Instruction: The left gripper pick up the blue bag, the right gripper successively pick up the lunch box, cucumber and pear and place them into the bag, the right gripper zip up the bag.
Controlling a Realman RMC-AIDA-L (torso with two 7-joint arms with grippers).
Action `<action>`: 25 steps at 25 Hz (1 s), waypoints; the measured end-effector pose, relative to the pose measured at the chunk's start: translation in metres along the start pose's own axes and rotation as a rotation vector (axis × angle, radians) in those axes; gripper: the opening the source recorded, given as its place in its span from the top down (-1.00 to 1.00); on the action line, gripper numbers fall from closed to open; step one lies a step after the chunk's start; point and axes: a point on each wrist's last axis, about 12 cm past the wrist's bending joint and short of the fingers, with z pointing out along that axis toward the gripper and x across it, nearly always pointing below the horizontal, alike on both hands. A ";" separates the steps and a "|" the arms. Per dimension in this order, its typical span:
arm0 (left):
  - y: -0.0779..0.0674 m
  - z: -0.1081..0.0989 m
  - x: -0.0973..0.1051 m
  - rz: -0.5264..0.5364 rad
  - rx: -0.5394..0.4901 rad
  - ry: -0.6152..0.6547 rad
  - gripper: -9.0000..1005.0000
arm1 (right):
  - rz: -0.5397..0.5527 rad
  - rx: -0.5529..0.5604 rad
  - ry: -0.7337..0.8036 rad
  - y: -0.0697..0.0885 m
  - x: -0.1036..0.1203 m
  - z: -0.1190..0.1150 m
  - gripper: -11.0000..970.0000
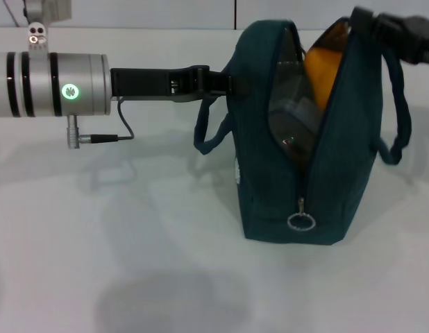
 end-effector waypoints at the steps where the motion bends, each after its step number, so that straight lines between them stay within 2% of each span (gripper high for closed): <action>1: 0.000 -0.001 0.000 -0.001 -0.001 -0.001 0.84 | 0.007 0.006 0.008 -0.001 0.003 0.000 0.90; 6: 0.001 0.001 0.002 0.004 -0.002 0.003 0.84 | 0.041 0.027 0.050 -0.002 0.016 -0.001 0.88; 12: 0.001 0.003 0.003 0.004 0.000 0.007 0.84 | 0.052 0.029 0.041 -0.001 0.019 -0.006 0.86; 18: 0.001 0.003 0.003 0.008 0.000 0.008 0.84 | -0.027 0.029 -0.054 0.003 0.012 -0.026 0.85; 23: 0.001 0.003 0.004 0.012 0.000 0.006 0.84 | -0.080 0.071 -0.140 0.005 0.010 -0.052 0.64; 25: 0.002 0.001 0.005 0.007 -0.003 0.001 0.84 | -0.130 0.048 -0.179 0.012 0.011 -0.065 0.56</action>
